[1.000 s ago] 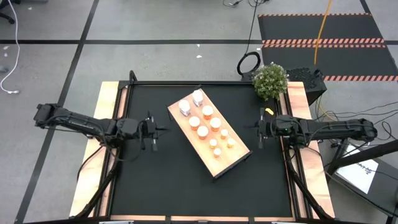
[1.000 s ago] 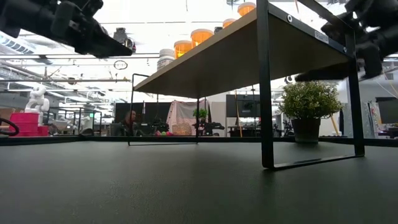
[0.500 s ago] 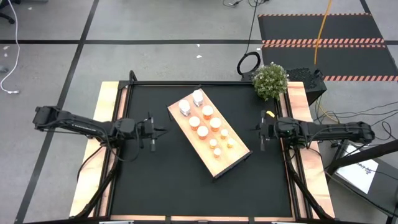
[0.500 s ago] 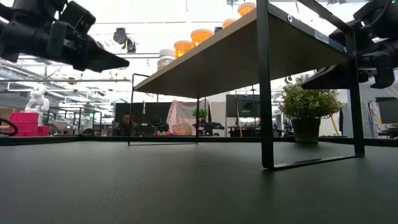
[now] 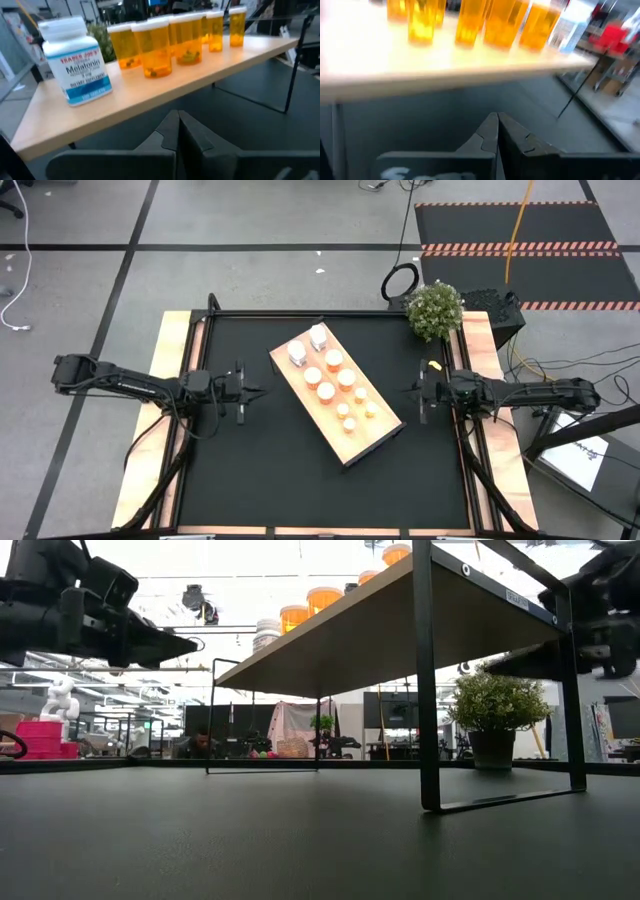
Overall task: Pick and place medicine bottles onto shelf by color
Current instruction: Return to Home Position
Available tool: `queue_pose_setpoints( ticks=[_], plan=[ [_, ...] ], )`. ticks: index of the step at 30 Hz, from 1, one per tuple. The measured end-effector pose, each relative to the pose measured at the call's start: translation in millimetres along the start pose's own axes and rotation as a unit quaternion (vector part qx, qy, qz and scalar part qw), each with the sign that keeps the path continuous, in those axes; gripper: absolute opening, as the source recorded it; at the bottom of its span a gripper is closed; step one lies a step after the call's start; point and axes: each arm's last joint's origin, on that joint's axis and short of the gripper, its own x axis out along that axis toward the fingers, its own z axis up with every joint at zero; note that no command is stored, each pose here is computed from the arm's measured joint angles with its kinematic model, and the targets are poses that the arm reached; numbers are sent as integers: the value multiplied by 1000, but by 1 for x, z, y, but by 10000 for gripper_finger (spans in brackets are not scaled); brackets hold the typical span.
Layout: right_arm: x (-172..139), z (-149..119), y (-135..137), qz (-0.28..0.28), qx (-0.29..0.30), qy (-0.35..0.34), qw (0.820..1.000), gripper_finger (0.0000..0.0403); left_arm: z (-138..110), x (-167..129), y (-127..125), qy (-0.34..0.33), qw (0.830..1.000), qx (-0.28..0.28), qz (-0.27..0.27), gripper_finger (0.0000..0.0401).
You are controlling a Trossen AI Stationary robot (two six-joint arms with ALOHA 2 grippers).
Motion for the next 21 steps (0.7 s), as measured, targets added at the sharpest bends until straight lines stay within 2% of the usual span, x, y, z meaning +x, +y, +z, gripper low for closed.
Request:
queue_pose_setpoints(
  ticks=[3,8,21],
  plan=[
    [0,4,-1,-5,-3,-23,1000,0,-3,-3,2,-11,1000,0,-9,8],
    [-1,3,-1,-4,-7,-21,1000,0,-4,-3,5,-14,999,2,-38,3],
    [-7,6,-2,-10,-6,-47,999,0,5,-9,9,-49,998,-15,-39,2]
  ],
)
